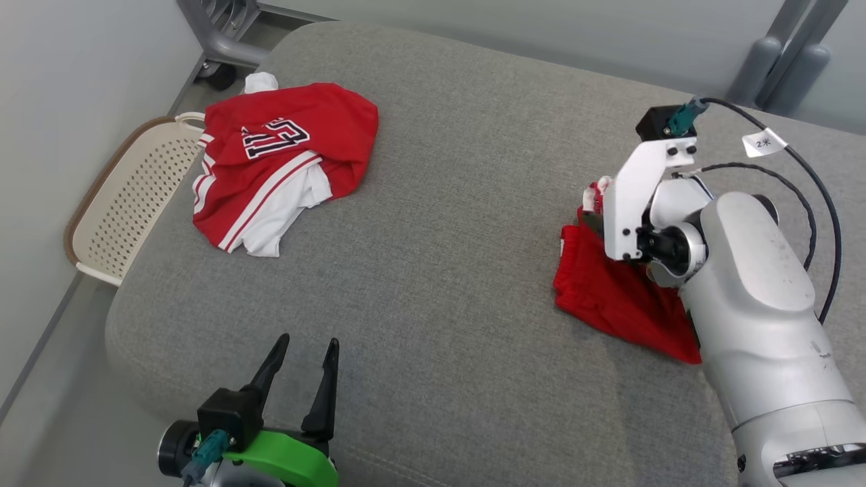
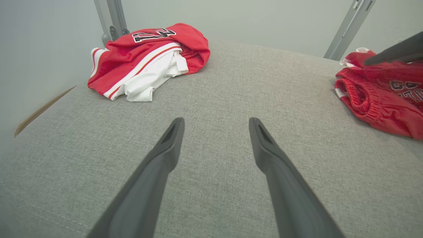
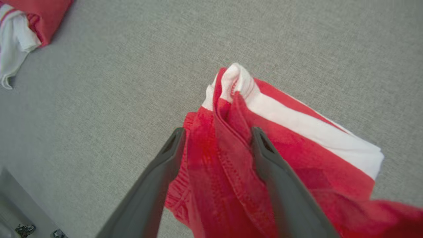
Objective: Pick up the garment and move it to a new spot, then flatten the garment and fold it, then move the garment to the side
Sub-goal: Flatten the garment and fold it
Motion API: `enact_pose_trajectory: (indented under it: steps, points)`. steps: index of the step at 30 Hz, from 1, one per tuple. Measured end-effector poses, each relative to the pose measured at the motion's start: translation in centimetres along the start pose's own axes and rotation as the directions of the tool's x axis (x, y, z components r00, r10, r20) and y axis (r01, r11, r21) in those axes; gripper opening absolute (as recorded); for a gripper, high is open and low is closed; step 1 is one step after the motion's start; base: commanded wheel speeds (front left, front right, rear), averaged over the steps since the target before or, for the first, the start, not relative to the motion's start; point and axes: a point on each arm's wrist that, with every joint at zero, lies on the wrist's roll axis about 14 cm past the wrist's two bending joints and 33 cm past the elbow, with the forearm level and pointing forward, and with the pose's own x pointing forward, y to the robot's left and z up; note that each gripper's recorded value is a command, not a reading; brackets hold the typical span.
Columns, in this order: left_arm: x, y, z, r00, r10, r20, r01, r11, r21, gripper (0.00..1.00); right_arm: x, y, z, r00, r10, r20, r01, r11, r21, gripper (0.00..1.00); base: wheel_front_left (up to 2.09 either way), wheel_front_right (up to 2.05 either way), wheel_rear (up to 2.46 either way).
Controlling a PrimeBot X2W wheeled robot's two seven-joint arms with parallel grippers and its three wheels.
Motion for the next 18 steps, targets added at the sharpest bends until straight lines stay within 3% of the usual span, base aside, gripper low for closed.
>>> enact_pose_trajectory:
  steps: [5,8,12,16,18]
  points:
    - [0.4,-0.3,0.3,1.000,-0.013,0.011,0.013,1.000,0.002,1.00,-2.1,1.0,3.8,0.986,0.079,0.149,-0.088,0.994,0.059,1.00,0.00,0.00,0.00]
    - [0.7,-0.7,0.6,0.999,-0.030,0.021,0.030,1.000,0.008,1.00,-4.1,0.2,6.2,0.960,0.067,0.271,-0.095,0.991,0.090,1.00,0.00,0.00,0.00]
    - [1.0,-1.2,0.9,0.998,-0.056,0.031,0.055,0.998,0.013,1.00,-7.1,-4.9,7.6,0.925,-0.079,0.373,0.038,0.993,0.115,1.00,0.00,0.00,0.00]
    - [1.2,-2.1,1.2,0.996,-0.085,0.040,0.085,0.996,0.014,1.00,-8.8,-11.7,4.0,0.900,-0.270,0.341,0.225,0.960,0.168,1.00,0.00,0.00,0.00]
    - [1.3,-2.3,1.1,0.995,-0.095,0.039,0.094,0.995,0.014,1.00,-9.0,-13.0,2.4,0.898,-0.302,0.319,0.244,0.947,0.211,1.00,0.00,0.00,0.00]
